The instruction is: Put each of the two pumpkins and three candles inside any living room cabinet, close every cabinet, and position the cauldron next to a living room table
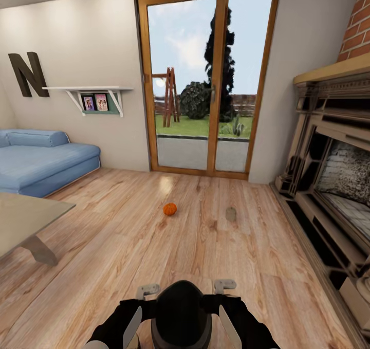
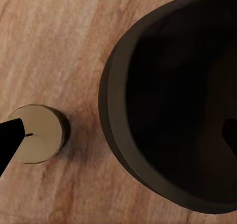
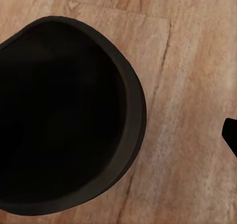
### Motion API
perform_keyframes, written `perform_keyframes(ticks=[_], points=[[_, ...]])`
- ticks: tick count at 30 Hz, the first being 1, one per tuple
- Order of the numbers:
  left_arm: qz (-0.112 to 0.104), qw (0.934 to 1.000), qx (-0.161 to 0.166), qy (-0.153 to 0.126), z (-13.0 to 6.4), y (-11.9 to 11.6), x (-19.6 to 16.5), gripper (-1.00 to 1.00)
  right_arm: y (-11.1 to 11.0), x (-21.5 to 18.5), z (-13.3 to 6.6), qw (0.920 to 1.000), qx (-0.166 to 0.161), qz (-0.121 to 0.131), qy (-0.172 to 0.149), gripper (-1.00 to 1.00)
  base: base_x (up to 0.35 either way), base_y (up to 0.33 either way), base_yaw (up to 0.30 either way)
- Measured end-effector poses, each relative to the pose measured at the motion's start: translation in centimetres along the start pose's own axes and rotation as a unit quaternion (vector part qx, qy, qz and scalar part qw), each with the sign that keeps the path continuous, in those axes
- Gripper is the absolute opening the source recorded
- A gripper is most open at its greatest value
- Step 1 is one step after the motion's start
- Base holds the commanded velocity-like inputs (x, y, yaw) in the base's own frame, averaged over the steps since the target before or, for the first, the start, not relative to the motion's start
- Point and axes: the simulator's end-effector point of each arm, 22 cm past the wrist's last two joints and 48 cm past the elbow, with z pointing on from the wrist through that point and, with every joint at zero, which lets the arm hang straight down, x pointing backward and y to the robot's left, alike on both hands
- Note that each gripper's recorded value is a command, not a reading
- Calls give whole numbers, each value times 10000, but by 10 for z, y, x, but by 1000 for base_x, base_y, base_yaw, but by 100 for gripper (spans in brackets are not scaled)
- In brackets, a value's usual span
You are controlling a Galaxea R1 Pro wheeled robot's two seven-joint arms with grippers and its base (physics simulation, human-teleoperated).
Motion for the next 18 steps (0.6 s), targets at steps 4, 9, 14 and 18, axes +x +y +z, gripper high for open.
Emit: perform_keyframes(ticks=[4, 9, 14, 18], points=[[0, 10000, 1, -1, 7, 1, 6, 100, -1, 6, 6, 10000, -3, -3, -11, 100, 0, 0, 0], [4, 10000, -3, -8, 15, 3, 14, 100, -2, 19, 15, 10000, -1, -7, 20, 100, 0, 0, 0], [2, 10000, -6, -14, 23, 6, 22, 100, -3, 30, 22, 10000, 3, -17, 37, 100, 0, 0, 0], [4, 10000, -6, -20, 30, 7, 28, 100, -4, 37, 28, 10000, 4, -16, 38, 100, 0, 0, 0]])
